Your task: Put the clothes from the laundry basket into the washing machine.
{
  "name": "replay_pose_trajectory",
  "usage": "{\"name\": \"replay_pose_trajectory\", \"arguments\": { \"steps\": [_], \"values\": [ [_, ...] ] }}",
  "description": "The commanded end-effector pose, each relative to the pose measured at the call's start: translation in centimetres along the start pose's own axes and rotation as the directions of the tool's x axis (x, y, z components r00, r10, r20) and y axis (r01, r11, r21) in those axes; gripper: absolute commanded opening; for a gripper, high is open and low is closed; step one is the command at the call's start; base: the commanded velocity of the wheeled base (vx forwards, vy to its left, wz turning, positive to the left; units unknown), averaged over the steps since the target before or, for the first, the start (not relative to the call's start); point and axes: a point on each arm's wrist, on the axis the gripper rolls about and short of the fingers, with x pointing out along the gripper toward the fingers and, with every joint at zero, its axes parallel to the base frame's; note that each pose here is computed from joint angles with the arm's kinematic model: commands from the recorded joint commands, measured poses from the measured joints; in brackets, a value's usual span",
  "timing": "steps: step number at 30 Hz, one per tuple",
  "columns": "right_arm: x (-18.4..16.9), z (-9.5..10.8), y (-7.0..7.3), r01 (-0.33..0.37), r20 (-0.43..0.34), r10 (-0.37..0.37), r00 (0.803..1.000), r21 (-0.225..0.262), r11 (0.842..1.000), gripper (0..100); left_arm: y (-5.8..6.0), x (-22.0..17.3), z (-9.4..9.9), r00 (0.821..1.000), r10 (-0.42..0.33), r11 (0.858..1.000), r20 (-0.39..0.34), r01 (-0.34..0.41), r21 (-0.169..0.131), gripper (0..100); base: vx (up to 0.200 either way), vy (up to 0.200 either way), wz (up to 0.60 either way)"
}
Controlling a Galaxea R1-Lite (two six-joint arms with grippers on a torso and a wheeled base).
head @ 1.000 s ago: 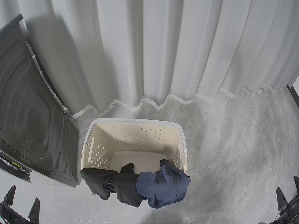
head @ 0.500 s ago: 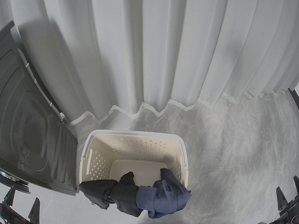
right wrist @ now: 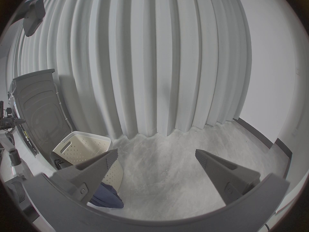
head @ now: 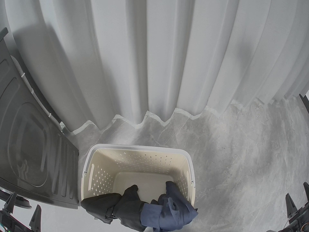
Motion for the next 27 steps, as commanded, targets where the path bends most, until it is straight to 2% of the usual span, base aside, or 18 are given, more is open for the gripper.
{"name": "replay_pose_trajectory", "arguments": {
  "steps": [1,4,10,22,27],
  "values": [
    [0.0,-0.53,-0.01,-0.001,-0.001,0.001,1.0,0.0,1.0,100,0.0,0.02,-0.52,1.0,0.0,1.0,-0.003,0.0,-0.001,100,0.2,0.0,0.0],
    [0.0,-0.53,-0.01,-0.001,-0.001,0.001,1.0,0.0,1.0,100,0.0,0.02,-0.52,1.0,0.0,1.0,-0.003,0.0,0.0,100,0.2,0.0,0.0],
    [0.0,-0.53,-0.01,-0.001,-0.001,0.001,1.0,0.0,1.0,100,0.0,0.02,-0.52,1.0,0.0,1.0,-0.003,0.0,0.0,100,0.0,0.0,0.0],
    [0.0,-0.53,-0.01,-0.001,-0.001,0.001,1.0,0.0,1.0,100,0.0,0.02,-0.52,1.0,0.0,1.0,-0.003,0.0,-0.001,100,0.2,0.0,0.0],
    [0.0,-0.53,-0.01,-0.001,-0.001,0.001,1.0,0.0,1.0,100,0.0,0.02,-0.52,1.0,0.0,1.0,-0.003,0.0,0.0,100,0.0,0.0,0.0]
  ]
}}
